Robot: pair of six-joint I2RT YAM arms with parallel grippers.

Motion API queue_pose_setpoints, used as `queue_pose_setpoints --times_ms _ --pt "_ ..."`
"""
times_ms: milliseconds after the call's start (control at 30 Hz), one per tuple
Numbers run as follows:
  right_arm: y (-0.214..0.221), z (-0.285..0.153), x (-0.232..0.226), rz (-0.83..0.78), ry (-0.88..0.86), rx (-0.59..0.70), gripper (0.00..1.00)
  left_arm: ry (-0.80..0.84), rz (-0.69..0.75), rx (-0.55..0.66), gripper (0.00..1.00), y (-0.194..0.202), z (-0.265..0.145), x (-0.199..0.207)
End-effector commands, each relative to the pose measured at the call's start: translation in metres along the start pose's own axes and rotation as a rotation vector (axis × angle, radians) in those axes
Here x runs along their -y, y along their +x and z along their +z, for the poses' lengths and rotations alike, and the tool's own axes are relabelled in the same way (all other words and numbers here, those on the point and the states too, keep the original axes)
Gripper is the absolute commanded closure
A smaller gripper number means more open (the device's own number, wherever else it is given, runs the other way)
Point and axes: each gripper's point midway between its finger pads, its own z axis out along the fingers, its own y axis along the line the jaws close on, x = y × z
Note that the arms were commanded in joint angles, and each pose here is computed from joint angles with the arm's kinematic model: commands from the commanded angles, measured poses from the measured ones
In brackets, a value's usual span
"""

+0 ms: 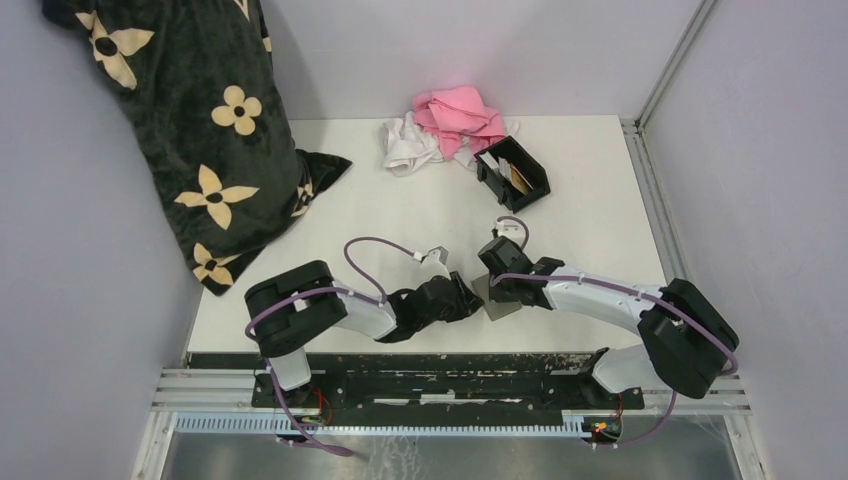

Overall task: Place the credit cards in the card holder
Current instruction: Close the card holder at the center of the board.

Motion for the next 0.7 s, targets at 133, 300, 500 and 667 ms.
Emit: queue_pose_setpoints --times_ms 133,300,500,667 --pt "0.033 0.017 0.029 0.16 -0.009 -0.118 1.0 -0.16 0.189 -0.007 0.61 -0.005 0.002 -0.02" --pt "0.034 0.02 0.04 0.223 -0.004 -0.125 0.99 -0.187 0.231 0.01 0.61 -0.013 0.009 -0.014" --pt "0.037 0.021 0.049 0.289 -0.017 -0.135 0.99 -0.213 0.273 0.028 0.6 -0.02 0.015 -0.009" --pt "0.038 0.019 0.054 0.329 -0.021 -0.137 0.99 -0.223 0.294 0.03 0.6 -0.023 0.02 -0.005"
